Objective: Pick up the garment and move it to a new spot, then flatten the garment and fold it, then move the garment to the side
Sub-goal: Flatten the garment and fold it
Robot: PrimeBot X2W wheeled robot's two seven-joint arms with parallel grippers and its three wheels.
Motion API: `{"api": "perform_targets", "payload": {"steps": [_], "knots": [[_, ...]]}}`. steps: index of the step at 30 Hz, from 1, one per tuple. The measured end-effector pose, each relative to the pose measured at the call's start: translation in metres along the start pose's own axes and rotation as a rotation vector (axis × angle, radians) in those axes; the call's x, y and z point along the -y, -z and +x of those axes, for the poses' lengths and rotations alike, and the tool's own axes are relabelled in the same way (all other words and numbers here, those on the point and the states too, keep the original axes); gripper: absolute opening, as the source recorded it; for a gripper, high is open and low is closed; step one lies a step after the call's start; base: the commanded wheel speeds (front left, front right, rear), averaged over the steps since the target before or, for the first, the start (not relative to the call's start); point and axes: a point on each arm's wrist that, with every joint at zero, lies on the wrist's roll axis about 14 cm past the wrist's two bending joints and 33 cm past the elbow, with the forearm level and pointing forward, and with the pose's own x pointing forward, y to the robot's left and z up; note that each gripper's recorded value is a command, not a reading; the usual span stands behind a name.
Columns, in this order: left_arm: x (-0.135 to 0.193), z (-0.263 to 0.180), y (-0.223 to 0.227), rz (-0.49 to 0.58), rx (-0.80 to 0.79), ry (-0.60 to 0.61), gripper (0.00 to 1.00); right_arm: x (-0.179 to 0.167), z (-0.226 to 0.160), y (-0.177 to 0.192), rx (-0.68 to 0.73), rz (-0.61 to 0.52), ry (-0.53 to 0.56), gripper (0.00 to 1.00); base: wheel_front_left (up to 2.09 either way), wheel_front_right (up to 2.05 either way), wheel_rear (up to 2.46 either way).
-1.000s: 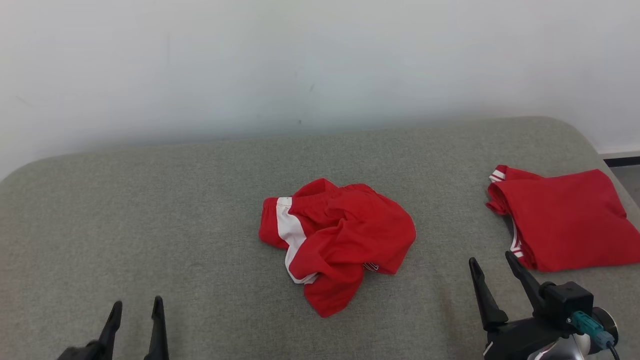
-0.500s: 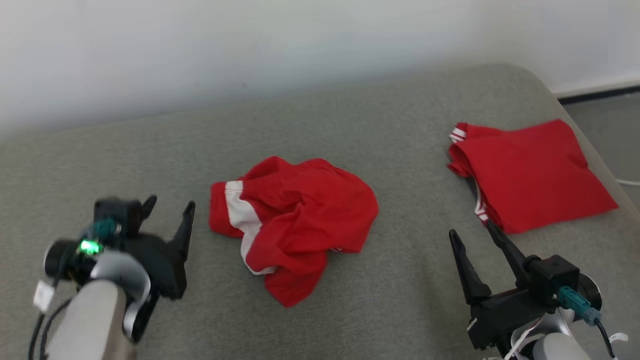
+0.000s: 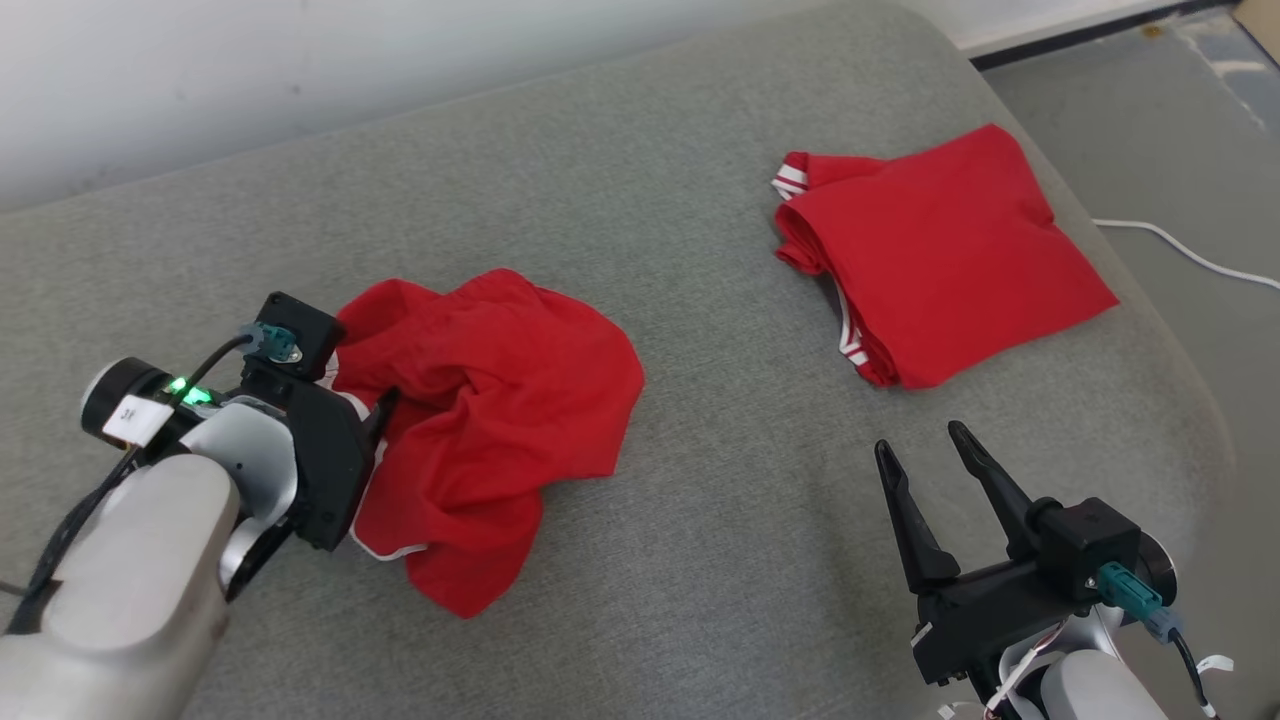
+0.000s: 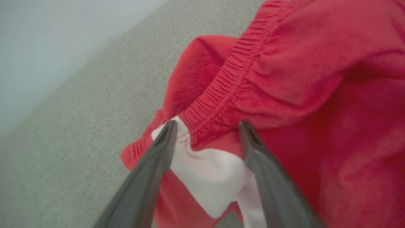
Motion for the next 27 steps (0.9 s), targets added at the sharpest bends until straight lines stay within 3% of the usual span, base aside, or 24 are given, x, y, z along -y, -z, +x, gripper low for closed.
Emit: {"api": "perform_targets", "payload": {"steps": [7,16,18,23,27], "knots": [[-0.011,0.017,0.000,0.089,-0.032,-0.003,1.00,0.012,-0.005,0.006,-0.024,-0.010,0.033,1.00,0.00,0.00,0.00],[-0.010,0.028,0.011,0.113,-0.099,-0.004,1.00,0.010,-0.002,0.006,-0.029,-0.016,0.023,1.00,0.00,0.00,0.00],[-0.008,0.030,0.014,0.106,-0.115,0.002,0.00,0.010,-0.001,0.006,-0.030,-0.017,0.022,1.00,0.00,0.00,0.00],[-0.004,0.033,0.008,0.063,-0.083,0.013,0.00,0.007,0.002,0.007,-0.031,-0.011,0.017,1.00,0.00,0.00,0.00],[0.001,0.033,-0.030,0.026,0.065,0.005,0.00,0.004,0.005,0.008,-0.031,-0.009,0.007,1.00,0.00,0.00,0.00]]}}
